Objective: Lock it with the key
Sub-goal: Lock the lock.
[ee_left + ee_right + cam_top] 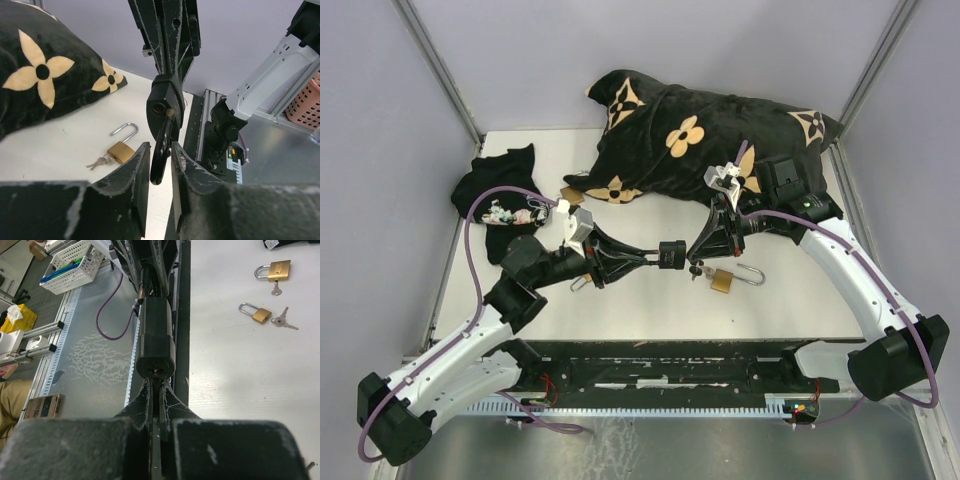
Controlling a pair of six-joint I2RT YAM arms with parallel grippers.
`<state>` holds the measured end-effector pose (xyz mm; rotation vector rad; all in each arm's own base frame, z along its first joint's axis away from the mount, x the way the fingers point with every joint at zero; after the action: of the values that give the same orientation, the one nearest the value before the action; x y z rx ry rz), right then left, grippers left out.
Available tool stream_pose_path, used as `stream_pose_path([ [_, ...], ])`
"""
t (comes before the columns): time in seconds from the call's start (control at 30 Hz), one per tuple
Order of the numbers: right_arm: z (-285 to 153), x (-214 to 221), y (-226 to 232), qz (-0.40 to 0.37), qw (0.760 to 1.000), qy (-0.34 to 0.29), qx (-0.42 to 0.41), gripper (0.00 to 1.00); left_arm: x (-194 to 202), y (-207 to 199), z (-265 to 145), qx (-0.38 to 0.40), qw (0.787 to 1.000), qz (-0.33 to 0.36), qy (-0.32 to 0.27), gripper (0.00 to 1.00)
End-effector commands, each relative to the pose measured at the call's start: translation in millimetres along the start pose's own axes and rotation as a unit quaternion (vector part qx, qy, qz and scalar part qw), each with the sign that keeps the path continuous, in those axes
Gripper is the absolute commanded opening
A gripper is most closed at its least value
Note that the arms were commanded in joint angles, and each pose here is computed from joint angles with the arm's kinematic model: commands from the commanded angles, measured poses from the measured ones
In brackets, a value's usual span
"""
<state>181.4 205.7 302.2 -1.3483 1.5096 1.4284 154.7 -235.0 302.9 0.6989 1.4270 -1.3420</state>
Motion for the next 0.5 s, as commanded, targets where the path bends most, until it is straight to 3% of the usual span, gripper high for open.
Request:
stream_pose_path([
  [0.0, -2.9, -28.7, 18.0, -0.067, 0.996, -0.035, -0.038, 0.02, -3.6, -8.5, 1.6, 0.033, 0.999, -0.007, 0.000, 0.27],
  [0.2, -2.7, -27.6, 16.6, -0.065, 0.997, -0.033, -0.035, 0.02, -1.1, -10.1, 5.6, 0.050, 0.999, -0.017, 0.010, 0.17],
  [0.3, -2.4, -27.5, 16.0, -0.065, 0.997, -0.033, -0.034, 0.02, -1.4, -10.4, 5.1, 0.051, 0.998, -0.018, 0.008, 0.03],
  [0.4, -1.9, -27.1, 13.7, -0.061, 0.997, -0.032, -0.032, 0.03, -2.7, -14.1, 3.8, 0.061, 0.998, -0.023, 0.002, 0.03],
  [0.47, -1.6, -28.1, 12.3, -0.056, 0.997, -0.032, -0.030, 0.11, -3.4, -14.1, 3.4, 0.060, 0.998, -0.033, -0.002, 0.03],
])
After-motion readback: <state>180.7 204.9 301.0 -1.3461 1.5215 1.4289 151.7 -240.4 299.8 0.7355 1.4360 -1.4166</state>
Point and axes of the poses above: each gripper's point midway between its finger pads, its own z axis out along the fingers, its own y axis along the line the jaws close on, x = y × z, the point moved 4 cm from there along -z, back along the fingers, and after that the axes turned 9 degrees about -z, right-handed, at the moved point
